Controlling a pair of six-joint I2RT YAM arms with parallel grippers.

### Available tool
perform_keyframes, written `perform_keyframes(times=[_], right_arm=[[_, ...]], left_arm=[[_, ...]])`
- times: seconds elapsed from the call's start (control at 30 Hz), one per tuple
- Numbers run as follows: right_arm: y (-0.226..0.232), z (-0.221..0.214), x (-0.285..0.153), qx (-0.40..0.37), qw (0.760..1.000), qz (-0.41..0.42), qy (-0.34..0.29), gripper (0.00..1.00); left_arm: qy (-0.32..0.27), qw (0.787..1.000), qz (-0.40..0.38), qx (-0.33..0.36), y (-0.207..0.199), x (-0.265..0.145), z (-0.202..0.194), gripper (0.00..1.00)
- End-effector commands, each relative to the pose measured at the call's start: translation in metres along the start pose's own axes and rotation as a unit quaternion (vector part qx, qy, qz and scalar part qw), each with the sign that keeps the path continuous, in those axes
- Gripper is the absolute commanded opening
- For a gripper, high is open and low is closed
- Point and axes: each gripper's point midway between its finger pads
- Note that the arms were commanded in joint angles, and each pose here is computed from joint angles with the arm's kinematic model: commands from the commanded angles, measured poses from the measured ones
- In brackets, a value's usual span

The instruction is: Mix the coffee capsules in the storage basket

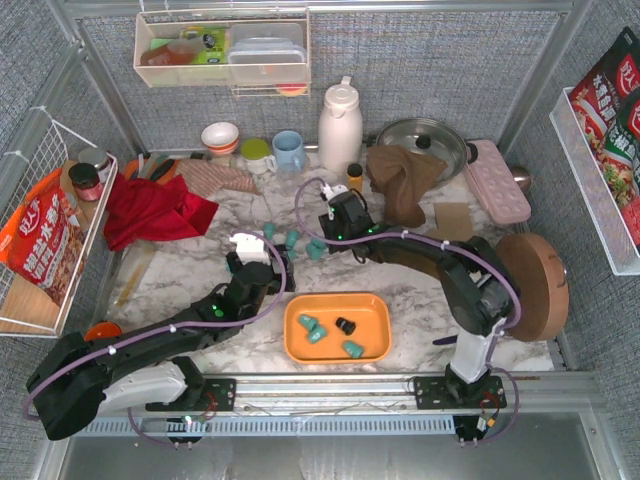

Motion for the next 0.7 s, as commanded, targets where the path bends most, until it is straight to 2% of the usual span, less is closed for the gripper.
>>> perform_keyframes(times=[0.0, 0.13, 0.43, 0.67], right_arm=[[-0.003, 0.008, -0.024, -0.001, 1.000, -0.001, -0.005, 0.30], [-0.001, 0.003, -0.059, 0.005, 1.000, 0.014, -0.008, 0.30], [0.024, -0.040, -0.152, -0.023, 0.996, 0.084, 0.007, 0.30], [0.049, -0.074, -0.189, -0.031, 0.991, 0.131, 0.012, 0.31]], left_arm=[[-0.011, 1.000, -0.006, -0.013, -0.004, 0.001, 0.006, 0.99], [-0.007, 1.000, 0.004, -0.029, 0.001, 0.002, 0.006, 0.99], [0.030, 0.998, -0.004, -0.052, 0.002, 0.012, 0.004, 0.99], [0.069, 0.996, -0.006, -0.061, -0.006, 0.028, 0.001, 0.99]])
Point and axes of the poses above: each gripper's point midway between its finger pads, its own x axis out along the fingers, its own y axis along the line the jaws close on, z = x × y, and after that the axes turned 8 degrees about -x, right-handed
